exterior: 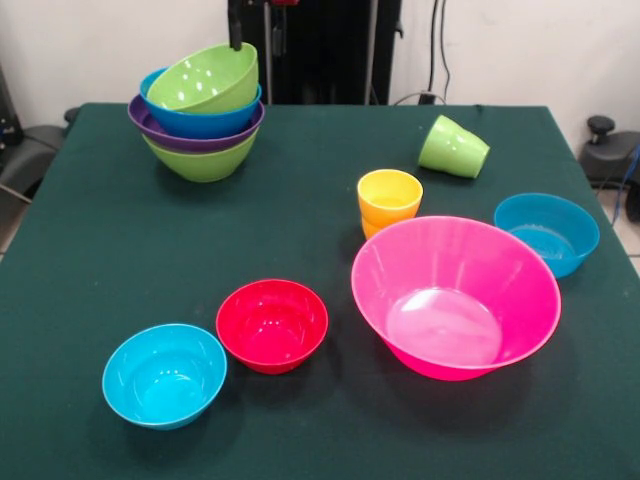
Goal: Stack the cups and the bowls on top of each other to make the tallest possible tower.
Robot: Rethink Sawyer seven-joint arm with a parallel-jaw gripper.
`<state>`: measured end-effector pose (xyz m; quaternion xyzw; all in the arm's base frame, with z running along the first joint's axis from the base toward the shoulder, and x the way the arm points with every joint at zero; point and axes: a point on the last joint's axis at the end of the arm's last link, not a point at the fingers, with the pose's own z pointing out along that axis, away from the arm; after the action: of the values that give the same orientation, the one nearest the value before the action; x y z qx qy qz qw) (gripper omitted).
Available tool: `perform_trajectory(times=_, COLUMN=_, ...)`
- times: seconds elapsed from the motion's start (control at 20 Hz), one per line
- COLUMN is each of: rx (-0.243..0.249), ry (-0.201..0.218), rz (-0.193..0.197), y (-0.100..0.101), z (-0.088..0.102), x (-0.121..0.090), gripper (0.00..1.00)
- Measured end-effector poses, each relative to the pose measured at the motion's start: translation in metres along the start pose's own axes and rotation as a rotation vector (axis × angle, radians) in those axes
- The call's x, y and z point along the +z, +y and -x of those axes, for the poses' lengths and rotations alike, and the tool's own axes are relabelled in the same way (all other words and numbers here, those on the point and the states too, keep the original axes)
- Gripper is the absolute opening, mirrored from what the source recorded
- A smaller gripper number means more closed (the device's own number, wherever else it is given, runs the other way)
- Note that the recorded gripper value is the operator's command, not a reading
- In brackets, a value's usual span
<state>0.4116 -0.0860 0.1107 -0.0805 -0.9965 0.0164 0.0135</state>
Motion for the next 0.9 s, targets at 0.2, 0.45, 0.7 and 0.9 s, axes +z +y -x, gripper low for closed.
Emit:
perform_trajectory(times=0.2, rx=0.010, ry=0.006, rz=0.004, y=-0.002, z=-0.003, x=0.004, gripper=1.00)
perform_trajectory(times=0.45, rx=0.014, ry=0.024, rz=0.008, y=0.000, z=-0.009, x=0.010, gripper=1.00)
perform_trajectory(times=0.7, rx=0.004, ry=0.030, rz=0.024, y=0.011, z=-0.015, x=0.019, gripper=1.00)
perform_trajectory(times=0.9, rx=-0.007, ry=0.026, rz=0.033, y=0.018, z=-0.019, x=0.028, gripper=1.00)
